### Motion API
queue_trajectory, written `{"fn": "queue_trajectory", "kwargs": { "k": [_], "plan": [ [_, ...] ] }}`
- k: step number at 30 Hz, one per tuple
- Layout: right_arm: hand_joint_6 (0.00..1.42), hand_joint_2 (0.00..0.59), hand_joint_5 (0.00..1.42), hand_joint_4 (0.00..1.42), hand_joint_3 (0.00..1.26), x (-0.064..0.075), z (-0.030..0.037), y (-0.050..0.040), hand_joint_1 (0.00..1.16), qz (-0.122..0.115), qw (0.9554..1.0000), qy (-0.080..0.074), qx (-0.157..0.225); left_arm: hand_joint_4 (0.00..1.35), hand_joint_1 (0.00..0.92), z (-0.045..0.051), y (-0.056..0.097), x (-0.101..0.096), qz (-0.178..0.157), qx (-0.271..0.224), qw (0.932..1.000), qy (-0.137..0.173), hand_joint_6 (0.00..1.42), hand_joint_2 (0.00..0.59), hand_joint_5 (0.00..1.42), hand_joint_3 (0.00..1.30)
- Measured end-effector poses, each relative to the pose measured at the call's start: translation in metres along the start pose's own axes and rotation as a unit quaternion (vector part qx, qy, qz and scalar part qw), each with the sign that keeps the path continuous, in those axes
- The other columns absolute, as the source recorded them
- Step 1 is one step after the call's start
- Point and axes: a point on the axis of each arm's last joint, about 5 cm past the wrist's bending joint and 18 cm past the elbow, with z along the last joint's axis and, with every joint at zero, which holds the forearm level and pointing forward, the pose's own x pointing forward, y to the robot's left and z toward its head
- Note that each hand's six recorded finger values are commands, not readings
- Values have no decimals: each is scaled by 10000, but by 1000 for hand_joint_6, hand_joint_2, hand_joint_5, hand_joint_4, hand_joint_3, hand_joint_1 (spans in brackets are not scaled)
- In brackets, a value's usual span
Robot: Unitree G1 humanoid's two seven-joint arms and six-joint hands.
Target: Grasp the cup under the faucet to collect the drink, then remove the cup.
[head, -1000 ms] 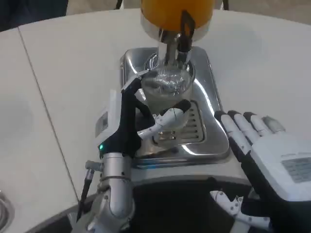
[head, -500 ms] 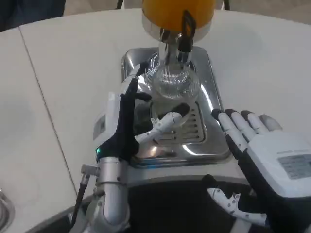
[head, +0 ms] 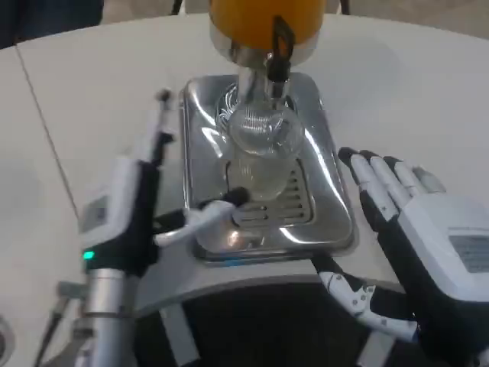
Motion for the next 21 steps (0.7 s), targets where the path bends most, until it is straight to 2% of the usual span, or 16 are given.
{"fn": "queue_trajectory", "kwargs": {
  "k": [3, 6, 8, 10, 11, 14, 16, 18, 20, 21],
  "plan": [
    [0, 437, 0, 0, 0, 32, 2, 20, 361, -62, 9999, -43, 92, 0, 197, -36, 161, -38, 158, 278, 9995, -66, 182, 55, 169, 0],
    [0, 436, 0, 0, 0, 93, 12, 40, 361, -221, 9991, -122, 333, 0, 15, -66, 354, -124, 84, 821, 9965, -92, 86, 82, 59, 0],
    [0, 435, 0, 0, 0, 130, 9, 51, 364, -274, 9983, -112, 508, 0, 1, -73, 409, -147, 20, 1055, 9944, -33, 18, 102, 3, 0],
    [0, 436, 0, 0, 0, 192, -1, 49, 367, -403, 9952, 22, 887, 0, 0, -51, 519, -186, -249, 1569, 9872, 95, 1, 111, 0, 0],
    [0, 436, 0, 0, 0, 207, 0, 45, 368, -442, 9946, 35, 935, 0, 0, -47, 534, -192, -287, 1632, 9861, 106, 0, 114, 0, 0],
    [0, 440, 0, 0, 0, 286, 1, 28, 372, -611, 9899, 34, 1276, 0, 0, 23, 663, -298, -645, 2292, 9712, 60, 0, 117, 0, 0],
    [1, 452, 0, 0, 0, 389, 26, 11, 385, -771, 9820, 34, 1723, 0, 0, 89, 728, -406, -825, 2591, 9623, 18, 0, 129, 0, 0],
    [1, 444, 0, 0, 0, 501, 49, -17, 402, -890, 9753, -6, 2020, 0, 0, 167, 763, -526, -956, 2714, 9577, -62, 0, 109, 0, 0],
    [1, 442, 0, 0, 0, 555, 66, -26, 408, -901, 9732, -52, 2113, 0, 0, 198, 788, -602, -1047, 2780, 9548, -32, 0, 105, 0, 0],
    [1, 442, 0, 0, 0, 591, 76, -30, 410, -888, 9706, -75, 2235, 0, 0, 220, 811, -652, -1103, 2846, 9523, 17, 0, 104, 0, 0]
  ]
}}
